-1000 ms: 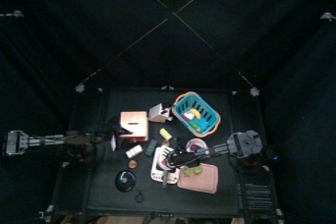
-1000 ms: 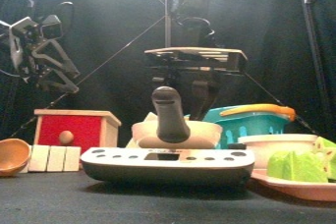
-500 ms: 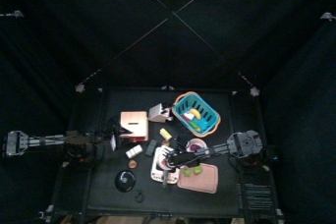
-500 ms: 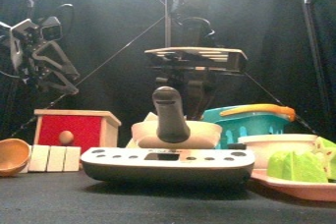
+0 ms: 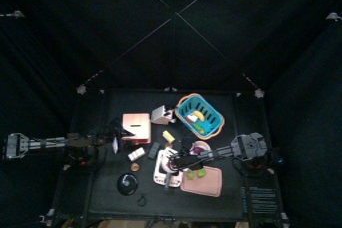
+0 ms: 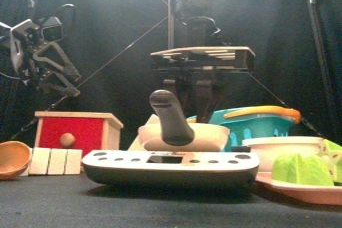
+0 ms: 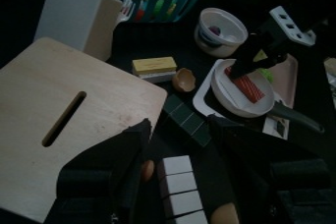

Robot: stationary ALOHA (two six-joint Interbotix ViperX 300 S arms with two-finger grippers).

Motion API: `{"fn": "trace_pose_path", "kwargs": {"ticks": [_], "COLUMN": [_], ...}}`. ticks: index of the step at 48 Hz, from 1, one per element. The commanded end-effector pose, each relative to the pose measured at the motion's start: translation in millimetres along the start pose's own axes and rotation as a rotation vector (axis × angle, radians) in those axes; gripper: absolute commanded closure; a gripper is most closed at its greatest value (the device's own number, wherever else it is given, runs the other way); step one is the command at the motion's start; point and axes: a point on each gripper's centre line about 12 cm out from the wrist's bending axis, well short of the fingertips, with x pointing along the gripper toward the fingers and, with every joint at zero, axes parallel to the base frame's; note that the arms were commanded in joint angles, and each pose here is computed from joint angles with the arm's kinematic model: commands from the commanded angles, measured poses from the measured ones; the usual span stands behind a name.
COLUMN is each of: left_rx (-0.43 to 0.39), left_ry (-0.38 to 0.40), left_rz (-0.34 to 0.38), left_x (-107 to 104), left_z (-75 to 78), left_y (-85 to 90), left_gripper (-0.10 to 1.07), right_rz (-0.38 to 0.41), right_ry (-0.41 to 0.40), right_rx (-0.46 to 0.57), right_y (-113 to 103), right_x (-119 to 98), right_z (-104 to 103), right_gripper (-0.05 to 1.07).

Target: Place salmon on rice

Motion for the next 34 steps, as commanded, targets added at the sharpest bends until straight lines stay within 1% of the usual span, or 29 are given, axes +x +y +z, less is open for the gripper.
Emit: {"fn": "trace_pose_path", "kwargs": {"ticks": [1, 6, 12, 25, 29, 34], "left_rx": [0.002, 0.002, 0.002, 0.003, 0.003, 0.001], "left_ry": [-0.012, -0.012, -0.012, -0.011, -0.013, -0.012], "left_rz": [-0.002, -0.002, -0.002, -0.004, -0.003, 0.0], "left_x": [0.5, 0.5, 0.5, 0.5, 0.5, 0.5], "left_z": [4.5, 4.5, 4.5, 4.4, 5.1, 4.7], "left_y": [-0.9, -0.9, -0.9, -1.2, -1.1, -0.3], "left_gripper": [0.11, 0.11, 0.11, 0.11, 0.11, 0.11], "right_rz": [0.032, 0.032, 0.029, 0.031, 0.034, 0.045], "right_ry": [0.033, 0.032, 0.027, 0.021, 0.02, 0.016], "right_rx": [0.022, 0.014, 0.013, 0.002, -0.003, -0.017], "right_y": [8.5, 8.0, 6.7, 6.8, 6.6, 5.7], "right_x": [-18.0, -17.2, -15.6, -15.2, -15.4, -17.1], "right_z": [-0.7, -0.4, 0.4, 1.1, 0.7, -0.9], "right_gripper": [0.6, 0.59, 0.55, 0.34, 0.29, 0.26]}}
